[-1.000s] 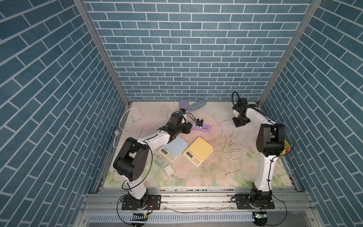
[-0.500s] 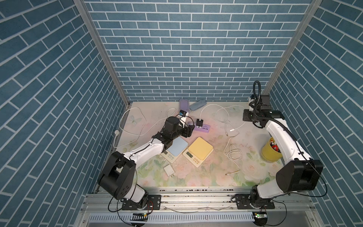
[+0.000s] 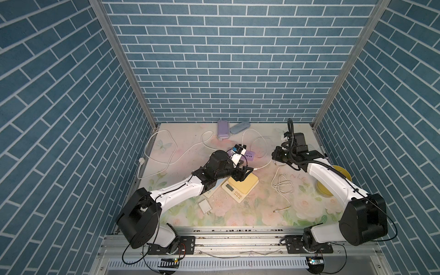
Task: Charge the electronic scale
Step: Pick up the charging cable from the center of the board.
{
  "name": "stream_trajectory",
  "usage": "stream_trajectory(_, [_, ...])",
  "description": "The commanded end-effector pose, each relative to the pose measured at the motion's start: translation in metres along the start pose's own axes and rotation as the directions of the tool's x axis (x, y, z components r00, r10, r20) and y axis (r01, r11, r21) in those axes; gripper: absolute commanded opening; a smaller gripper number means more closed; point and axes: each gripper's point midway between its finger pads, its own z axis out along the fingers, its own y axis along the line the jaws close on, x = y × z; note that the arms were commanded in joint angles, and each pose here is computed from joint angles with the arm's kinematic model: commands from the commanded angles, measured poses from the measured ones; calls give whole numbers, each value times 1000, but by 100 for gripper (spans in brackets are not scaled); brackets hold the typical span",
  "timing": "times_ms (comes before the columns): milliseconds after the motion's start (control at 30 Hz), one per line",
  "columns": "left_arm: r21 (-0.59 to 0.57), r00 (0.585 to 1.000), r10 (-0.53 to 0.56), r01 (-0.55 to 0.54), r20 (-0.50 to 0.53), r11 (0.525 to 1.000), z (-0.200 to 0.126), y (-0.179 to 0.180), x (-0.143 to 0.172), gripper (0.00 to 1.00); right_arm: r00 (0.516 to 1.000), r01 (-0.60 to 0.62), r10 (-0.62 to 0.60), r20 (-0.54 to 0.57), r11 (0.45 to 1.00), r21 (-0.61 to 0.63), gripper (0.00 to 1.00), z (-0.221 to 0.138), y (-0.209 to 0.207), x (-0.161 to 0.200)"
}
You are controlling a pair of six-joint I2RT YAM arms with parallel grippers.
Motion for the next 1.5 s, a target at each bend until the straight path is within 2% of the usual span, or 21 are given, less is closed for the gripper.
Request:
stream_trajectory(0, [35, 991, -136, 135, 3, 990, 9, -1, 3, 74, 990, -59, 64, 124, 997, -49, 0, -20, 9, -17])
stream_trajectory(167, [97, 963, -268, 269, -21, 958, 32, -3, -2, 69, 986, -42, 49, 158, 998, -52, 0, -31, 10, -21])
stream_trajectory(267, [108, 947, -320, 320, -19, 941, 42, 1, 3, 62, 984, -49, 59, 169, 997, -60, 0, -32, 11, -22])
stream_trajectory(433, [151, 937, -351, 347, -1, 926, 46, -1, 3, 53, 986, -70, 82, 144, 994, -83, 0, -23, 10, -15])
stream_trajectory(600, [173, 934, -357, 351, 6, 920, 45, -4, 2, 52, 985, -104, 118, 125, 988, -111, 0, -13, 9, -5])
stream_trajectory(733, [184, 931, -364, 357, 3, 916, 47, -5, 2, 40, 984, -115, 129, 123, 986, -121, 0, -13, 9, -3])
stream_trajectory(833, [193, 928, -372, 366, -5, 910, 49, -5, 4, 35, 983, -113, 129, 134, 987, -117, 0, -15, 8, -4])
stream_trajectory(900, [189, 927, -375, 369, -9, 910, 49, -5, 7, 35, 982, -115, 131, 139, 987, -116, 0, -16, 7, -5])
stream_trajectory(1000, [160, 925, -380, 378, -17, 912, 49, 0, 14, 48, 980, -121, 138, 144, 985, -120, 0, -17, 8, -5])
stream_trajectory(1100, [129, 925, -379, 378, -22, 917, 47, 5, 20, 55, 978, -128, 146, 148, 983, -129, 0, -17, 9, -6])
stream_trajectory(1233, [124, 927, -374, 374, -23, 919, 46, 5, 21, 55, 978, -131, 150, 147, 983, -131, 0, -17, 9, -5])
stream_trajectory(1300, [137, 928, -373, 372, -23, 918, 47, 3, 20, 49, 978, -133, 152, 144, 982, -133, 0, -17, 9, -5])
stream_trajectory(1467, [178, 926, -376, 373, -21, 910, 48, -3, 14, 22, 976, -147, 167, 138, 979, -144, 0, -15, 10, -3])
